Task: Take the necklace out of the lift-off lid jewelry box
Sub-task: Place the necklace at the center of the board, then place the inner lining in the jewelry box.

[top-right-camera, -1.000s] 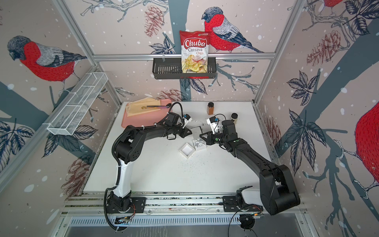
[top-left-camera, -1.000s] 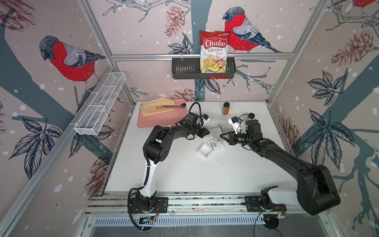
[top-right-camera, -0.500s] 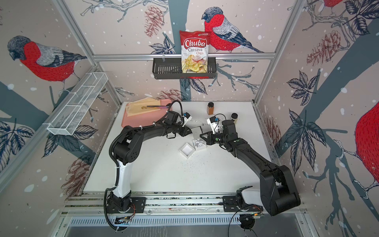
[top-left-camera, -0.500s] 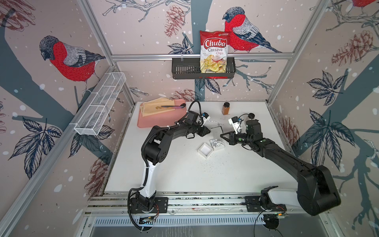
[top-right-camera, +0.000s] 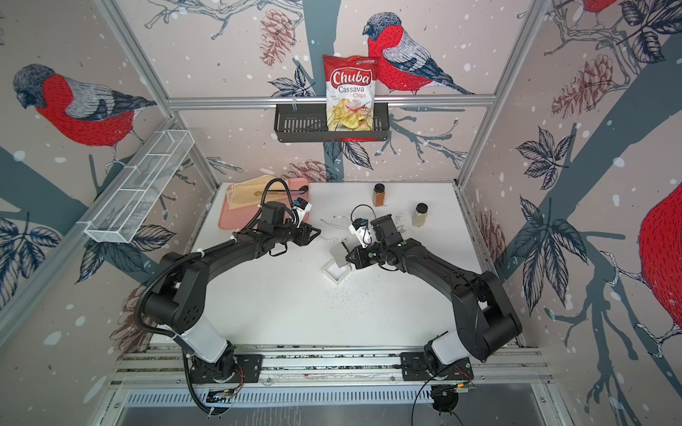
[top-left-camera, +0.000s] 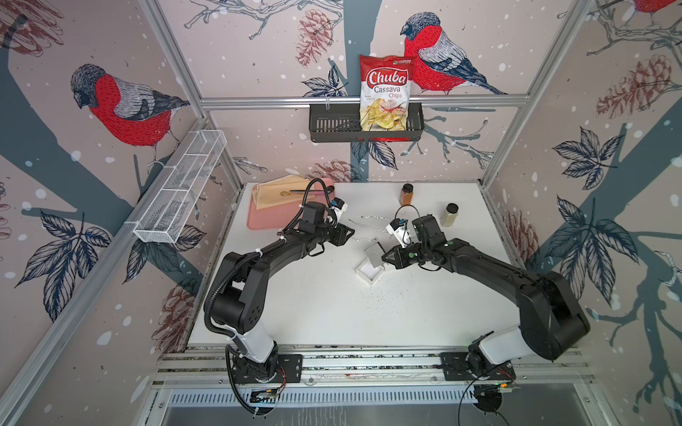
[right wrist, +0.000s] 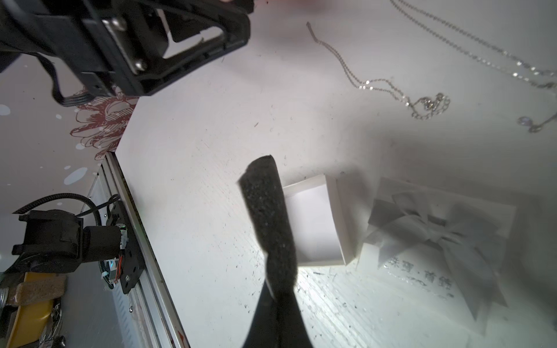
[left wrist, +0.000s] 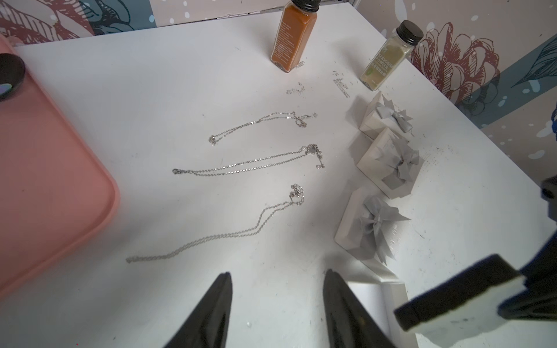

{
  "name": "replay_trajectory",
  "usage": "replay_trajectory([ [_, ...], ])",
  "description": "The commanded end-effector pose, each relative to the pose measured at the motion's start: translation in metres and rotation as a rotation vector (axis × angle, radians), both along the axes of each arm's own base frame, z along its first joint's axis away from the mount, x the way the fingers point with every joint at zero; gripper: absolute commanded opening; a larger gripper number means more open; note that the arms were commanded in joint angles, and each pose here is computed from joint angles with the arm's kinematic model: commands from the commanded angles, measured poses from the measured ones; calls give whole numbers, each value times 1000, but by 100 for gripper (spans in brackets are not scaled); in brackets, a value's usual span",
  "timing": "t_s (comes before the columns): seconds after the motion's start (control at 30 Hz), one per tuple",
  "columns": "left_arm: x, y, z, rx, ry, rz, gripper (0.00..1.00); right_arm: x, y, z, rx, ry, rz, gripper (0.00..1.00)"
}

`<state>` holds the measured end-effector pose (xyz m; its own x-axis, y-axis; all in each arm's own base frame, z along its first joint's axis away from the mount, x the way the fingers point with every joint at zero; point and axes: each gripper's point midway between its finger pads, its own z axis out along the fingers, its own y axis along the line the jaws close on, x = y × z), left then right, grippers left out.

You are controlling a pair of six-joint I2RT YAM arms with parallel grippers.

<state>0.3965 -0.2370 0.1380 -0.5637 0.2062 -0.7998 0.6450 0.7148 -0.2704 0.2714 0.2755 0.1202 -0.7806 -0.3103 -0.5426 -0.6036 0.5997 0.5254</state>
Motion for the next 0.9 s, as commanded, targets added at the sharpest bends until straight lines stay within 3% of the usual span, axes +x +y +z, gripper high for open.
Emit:
replay_trajectory([
  [0.0, -4, 15, 2, 28, -50, 53, 53, -6, -6, -15, -71, 49, 5, 1],
  [0.47, -19, 44, 5, 27, -99, 131, 55, -17, 9, -48, -140, 180, 39, 0],
  [0.87, -27, 45, 0, 20, -97, 107, 56, -17, 20, -26, -85, 181, 50, 0],
])
